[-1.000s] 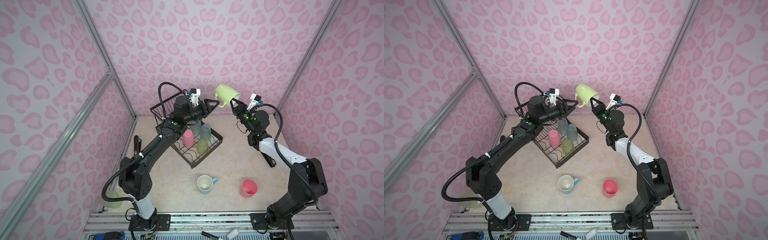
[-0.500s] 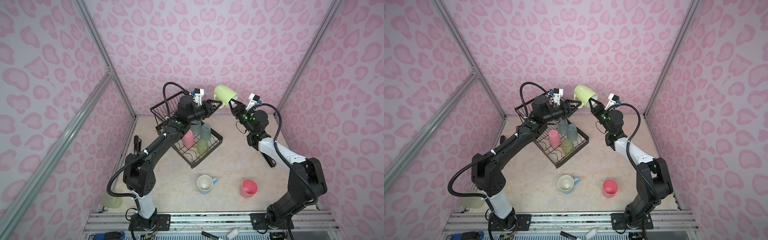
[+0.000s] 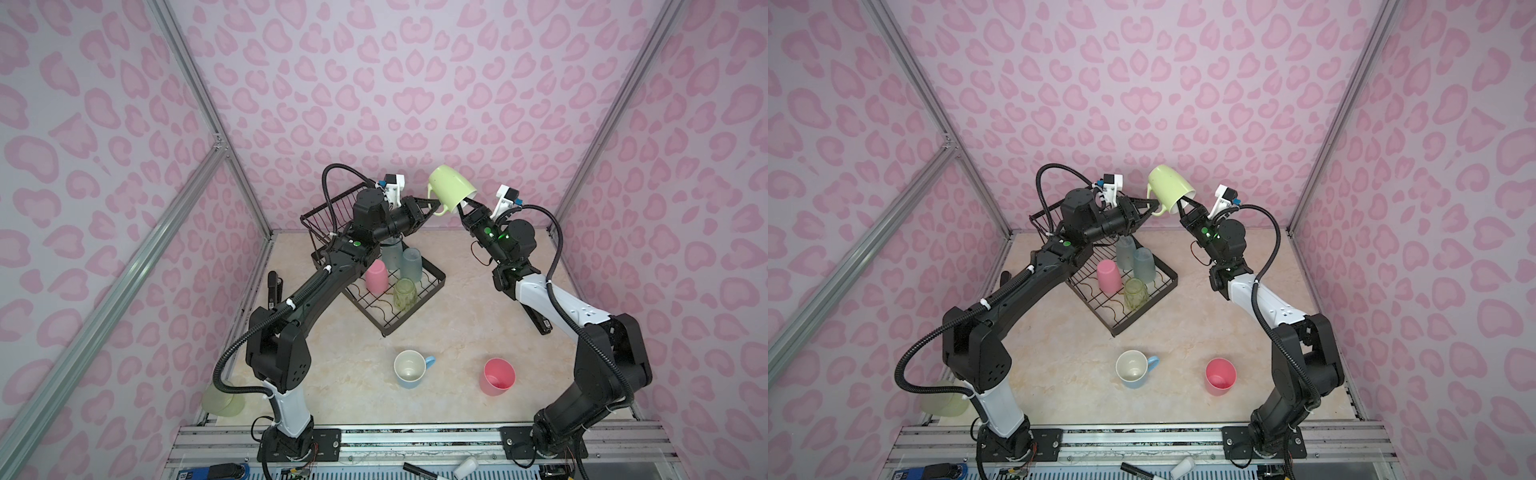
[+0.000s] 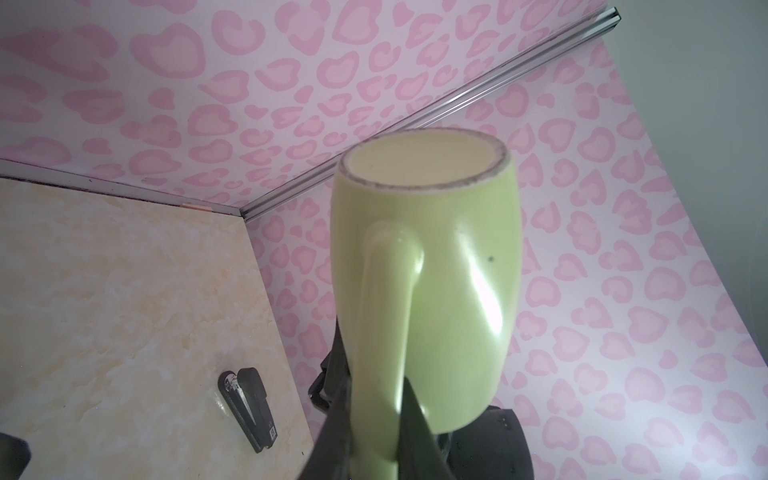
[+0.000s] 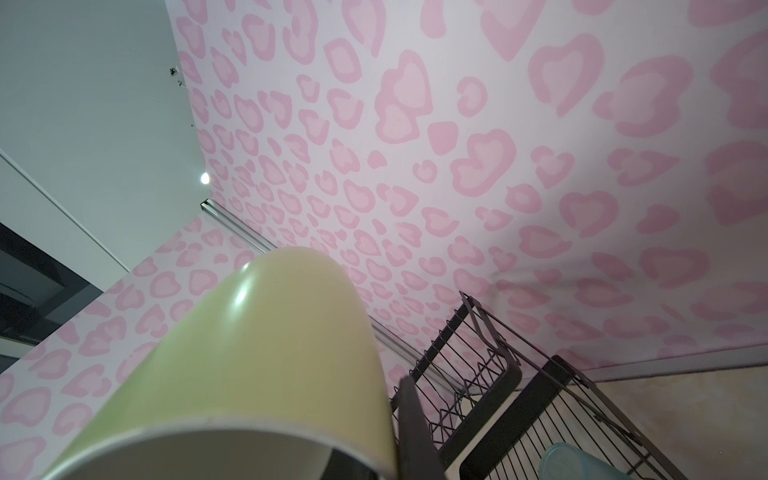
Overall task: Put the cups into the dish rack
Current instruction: 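Grasp the green mug's handle with the left gripper while the right gripper holds it, then open and withdraw the right gripper while the left gripper carries the mug rackward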
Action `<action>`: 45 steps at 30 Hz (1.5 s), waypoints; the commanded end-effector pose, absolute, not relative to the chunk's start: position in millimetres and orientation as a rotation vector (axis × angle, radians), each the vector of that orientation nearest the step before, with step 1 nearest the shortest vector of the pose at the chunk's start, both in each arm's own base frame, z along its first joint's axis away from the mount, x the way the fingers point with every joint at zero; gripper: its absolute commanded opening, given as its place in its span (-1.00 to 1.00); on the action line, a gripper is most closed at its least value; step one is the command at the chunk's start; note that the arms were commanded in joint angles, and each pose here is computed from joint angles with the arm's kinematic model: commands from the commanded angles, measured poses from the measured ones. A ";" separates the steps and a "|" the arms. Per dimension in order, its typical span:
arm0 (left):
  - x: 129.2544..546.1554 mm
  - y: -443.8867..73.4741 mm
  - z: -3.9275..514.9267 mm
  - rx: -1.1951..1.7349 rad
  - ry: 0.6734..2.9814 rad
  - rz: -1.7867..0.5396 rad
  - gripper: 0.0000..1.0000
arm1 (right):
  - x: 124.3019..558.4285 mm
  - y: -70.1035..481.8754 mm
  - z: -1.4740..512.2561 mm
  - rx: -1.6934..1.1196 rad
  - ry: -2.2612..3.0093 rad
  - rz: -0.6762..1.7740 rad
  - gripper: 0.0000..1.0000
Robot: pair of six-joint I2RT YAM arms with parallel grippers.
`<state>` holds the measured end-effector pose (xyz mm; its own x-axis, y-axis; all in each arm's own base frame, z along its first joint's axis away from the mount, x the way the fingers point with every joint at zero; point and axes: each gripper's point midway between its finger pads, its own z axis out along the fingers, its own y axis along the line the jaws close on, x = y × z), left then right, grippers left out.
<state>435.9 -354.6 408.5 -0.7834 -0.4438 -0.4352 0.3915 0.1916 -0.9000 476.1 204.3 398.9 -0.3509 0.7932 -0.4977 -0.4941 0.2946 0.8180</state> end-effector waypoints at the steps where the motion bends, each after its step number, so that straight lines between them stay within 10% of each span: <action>1: 433.1 -356.4 424.8 0.070 1.741 -1.621 -0.77 | 470.4 208.2 408.5 0.275 1.336 1.412 -1.00; 11: 434.7 -352.9 429.8 0.077 1.719 -1.581 -0.93 | 471.0 209.7 406.7 0.266 1.340 1.419 -0.99; 30: 448.9 -338.9 431.3 0.054 1.703 -1.426 -0.93 | 466.1 203.0 389.8 0.276 1.373 1.396 -0.15; 45: 473.4 -300.0 426.3 0.048 1.720 -1.080 -0.93 | 456.4 201.0 353.2 0.265 1.477 1.336 -0.10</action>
